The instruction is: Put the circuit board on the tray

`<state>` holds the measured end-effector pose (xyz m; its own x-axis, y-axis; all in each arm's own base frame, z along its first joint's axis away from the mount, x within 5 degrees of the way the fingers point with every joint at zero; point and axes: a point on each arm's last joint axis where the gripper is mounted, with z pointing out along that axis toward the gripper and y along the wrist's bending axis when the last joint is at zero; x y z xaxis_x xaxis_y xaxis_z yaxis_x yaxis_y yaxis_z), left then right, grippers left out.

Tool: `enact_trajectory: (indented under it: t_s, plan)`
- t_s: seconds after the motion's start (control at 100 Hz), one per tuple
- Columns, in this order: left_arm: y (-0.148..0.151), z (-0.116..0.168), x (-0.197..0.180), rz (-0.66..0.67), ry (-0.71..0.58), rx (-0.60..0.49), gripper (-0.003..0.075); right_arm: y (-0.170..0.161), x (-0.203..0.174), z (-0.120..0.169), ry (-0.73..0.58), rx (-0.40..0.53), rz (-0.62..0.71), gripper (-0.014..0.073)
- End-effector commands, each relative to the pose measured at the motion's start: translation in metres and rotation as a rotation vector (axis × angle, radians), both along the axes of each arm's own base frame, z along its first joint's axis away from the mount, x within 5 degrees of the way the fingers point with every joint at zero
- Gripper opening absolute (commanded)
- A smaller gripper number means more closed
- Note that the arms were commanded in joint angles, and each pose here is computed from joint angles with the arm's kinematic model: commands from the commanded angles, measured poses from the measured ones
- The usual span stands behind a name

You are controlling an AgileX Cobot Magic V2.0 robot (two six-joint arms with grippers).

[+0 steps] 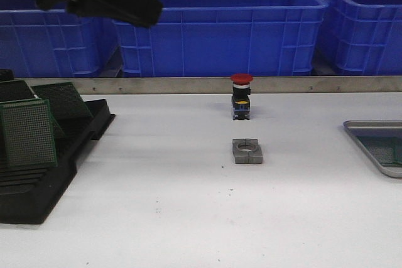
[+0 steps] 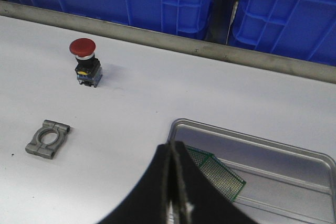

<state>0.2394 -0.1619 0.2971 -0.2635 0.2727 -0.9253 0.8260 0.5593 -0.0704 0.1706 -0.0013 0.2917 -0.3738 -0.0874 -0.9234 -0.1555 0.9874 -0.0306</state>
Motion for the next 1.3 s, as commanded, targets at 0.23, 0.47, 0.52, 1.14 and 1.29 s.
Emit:
enact_trajectory:
  t_s: [0.23,0.47,0.52,1.14,1.29]
  plan:
    - [0.045,0.049,-0.034,0.356,-0.175,-0.111,-0.0018,0.011,-0.071,0.015,-0.345,0.009,-0.027,-0.0062]
    - [0.078,0.042,-0.088,0.426,-0.252,-0.15,-0.0017,0.017,-0.121,0.021,-0.563,0.054,0.01,-0.0062]
    - [0.087,0.039,-0.1,0.455,-0.274,-0.16,-0.0018,0.018,-0.127,0.019,-0.59,0.052,0.017,-0.0062]
    - [0.139,-0.018,-0.187,0.555,-0.466,-0.328,-0.0017,0.026,-0.143,0.004,-0.615,0.045,0.099,-0.0062]
    - [0.138,-0.025,-0.186,0.552,-0.45,-0.314,-0.0017,0.026,-0.143,0.004,-0.614,0.045,0.1,-0.0062]
